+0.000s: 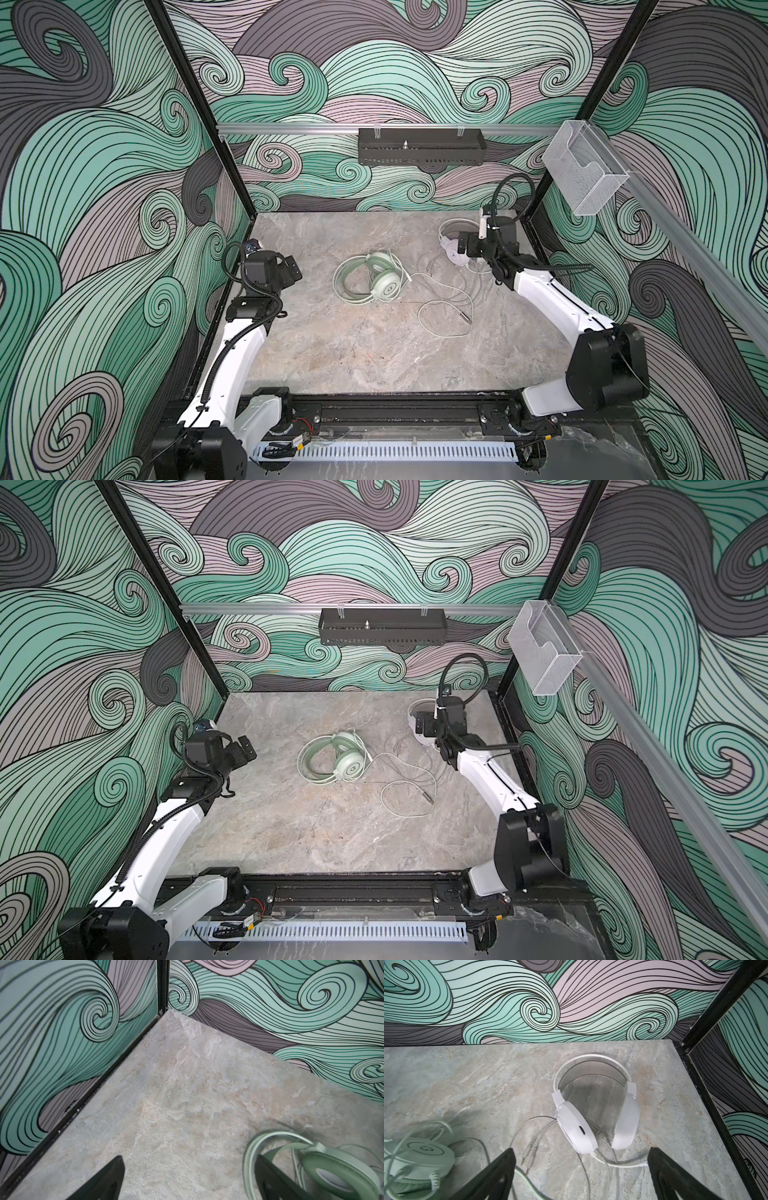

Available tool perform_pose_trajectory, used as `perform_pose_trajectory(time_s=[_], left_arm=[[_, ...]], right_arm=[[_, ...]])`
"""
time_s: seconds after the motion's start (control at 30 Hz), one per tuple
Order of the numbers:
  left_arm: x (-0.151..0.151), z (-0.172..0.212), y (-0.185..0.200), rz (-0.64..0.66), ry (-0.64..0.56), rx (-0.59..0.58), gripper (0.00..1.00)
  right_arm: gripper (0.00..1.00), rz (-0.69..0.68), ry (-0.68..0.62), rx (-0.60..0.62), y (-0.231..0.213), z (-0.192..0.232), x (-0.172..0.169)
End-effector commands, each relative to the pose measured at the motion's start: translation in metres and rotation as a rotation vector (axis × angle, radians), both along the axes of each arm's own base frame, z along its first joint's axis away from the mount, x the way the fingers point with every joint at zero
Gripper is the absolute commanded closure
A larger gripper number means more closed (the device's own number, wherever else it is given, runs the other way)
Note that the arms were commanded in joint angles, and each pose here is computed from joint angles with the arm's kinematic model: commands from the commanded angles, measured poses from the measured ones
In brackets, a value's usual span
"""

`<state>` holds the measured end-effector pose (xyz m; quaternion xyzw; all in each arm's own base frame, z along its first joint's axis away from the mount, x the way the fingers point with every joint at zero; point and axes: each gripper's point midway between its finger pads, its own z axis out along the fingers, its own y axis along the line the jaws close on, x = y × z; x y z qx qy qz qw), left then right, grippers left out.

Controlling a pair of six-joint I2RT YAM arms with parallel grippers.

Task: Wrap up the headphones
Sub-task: 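Reach the left gripper toward the green headset band while the right gripper moves toward it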

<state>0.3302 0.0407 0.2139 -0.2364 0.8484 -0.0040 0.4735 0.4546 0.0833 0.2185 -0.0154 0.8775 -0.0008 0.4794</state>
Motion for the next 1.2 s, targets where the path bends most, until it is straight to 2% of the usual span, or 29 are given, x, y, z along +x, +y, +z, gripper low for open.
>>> perform_pose_trajectory(time_s=[0.0,0.1,0.23,0.33,0.43,0.7,0.9,1.17], left_arm=[[-0.011,-0.019,-0.029,-0.048,0.109,-0.225,0.01],[-0.012,-0.032,-0.051,-0.102,0.191,-0.319,0.01],[-0.022,-0.049,-0.073,-0.156,0.367,-0.373,0.02],[-0.03,-0.06,-0.086,-0.191,0.507,-0.362,0.01],[-0.036,-0.073,-0.092,-0.206,0.597,-0.311,0.01],[-0.038,-0.09,-0.103,-0.192,0.638,-0.322,0.01],[-0.026,-0.103,-0.108,-0.171,0.668,-0.331,0.01],[-0.007,-0.129,-0.132,-0.156,0.708,-0.37,0.02]], right_arm=[[0.01,-0.036,0.21,-0.044,0.01,-0.033,-0.016],[0.0,-0.015,0.251,-0.021,0.032,-0.037,-0.018],[0.0,0.039,0.296,0.03,0.059,-0.044,-0.024],[0.01,0.082,0.355,0.041,0.072,-0.047,-0.031],[0.01,0.148,0.398,0.057,0.085,-0.051,-0.042],[0.01,0.374,0.484,-0.008,0.114,-0.048,-0.09],[0.01,0.471,0.515,-0.046,0.129,-0.056,-0.128],[0.01,0.503,0.485,-0.027,0.141,-0.042,-0.126]])
